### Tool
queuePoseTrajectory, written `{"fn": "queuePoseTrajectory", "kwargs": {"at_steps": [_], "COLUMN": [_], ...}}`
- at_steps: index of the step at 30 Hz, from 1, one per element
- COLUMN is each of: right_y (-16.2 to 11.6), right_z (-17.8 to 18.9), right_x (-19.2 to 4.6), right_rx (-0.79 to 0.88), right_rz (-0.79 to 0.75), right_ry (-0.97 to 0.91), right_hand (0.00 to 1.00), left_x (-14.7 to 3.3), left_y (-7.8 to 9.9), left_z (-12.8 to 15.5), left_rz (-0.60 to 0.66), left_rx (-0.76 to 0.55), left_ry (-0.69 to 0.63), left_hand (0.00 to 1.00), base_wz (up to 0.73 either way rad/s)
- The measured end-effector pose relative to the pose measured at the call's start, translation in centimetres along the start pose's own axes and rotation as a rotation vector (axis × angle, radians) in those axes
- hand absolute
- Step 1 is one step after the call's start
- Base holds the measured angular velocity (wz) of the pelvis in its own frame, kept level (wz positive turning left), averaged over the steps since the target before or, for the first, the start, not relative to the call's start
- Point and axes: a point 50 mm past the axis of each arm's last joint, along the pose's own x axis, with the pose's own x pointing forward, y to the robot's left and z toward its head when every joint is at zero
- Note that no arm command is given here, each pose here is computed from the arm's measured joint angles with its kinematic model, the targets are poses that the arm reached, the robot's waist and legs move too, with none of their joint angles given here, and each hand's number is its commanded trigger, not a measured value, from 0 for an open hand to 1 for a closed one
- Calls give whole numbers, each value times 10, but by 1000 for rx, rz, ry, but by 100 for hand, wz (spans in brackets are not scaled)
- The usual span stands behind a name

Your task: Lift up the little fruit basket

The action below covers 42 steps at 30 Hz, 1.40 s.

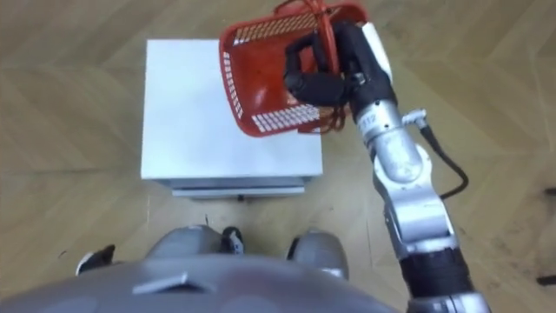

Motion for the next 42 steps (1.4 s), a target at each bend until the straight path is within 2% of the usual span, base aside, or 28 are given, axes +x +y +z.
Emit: {"fn": "queuePoseTrajectory", "kwargs": {"at_steps": [3,5,10,18,28,29,42], "right_y": [6,9,17,20,28,29,32], "right_z": [-11,-18,-38,-52,-80,-81,-83], "right_x": [3,3,7,8,3,4,6], "right_rx": [8,10,0,-7,21,26,70], "right_rz": [35,46,92,112,130,131,137], "right_ry": [48,77,171,233,361,363,340], "right_hand": [100,100,100,100,100,0,0], "left_x": [3,3,2,-3,-3,-3,-2], "left_y": [7,5,0,-6,-10,-10,-14], "left_z": [17,24,23,-7,-17,-17,-13], "left_rz": [17,15,9,-11,-59,-64,-84], "left_rx": [11,5,-2,104,137,138,166], "left_ry": [-56,-88,-93,-9,66,70,70], "left_hand": [0,0,0,0,0,0,0], "base_wz": [23,20,8,8,14,14,5]}}
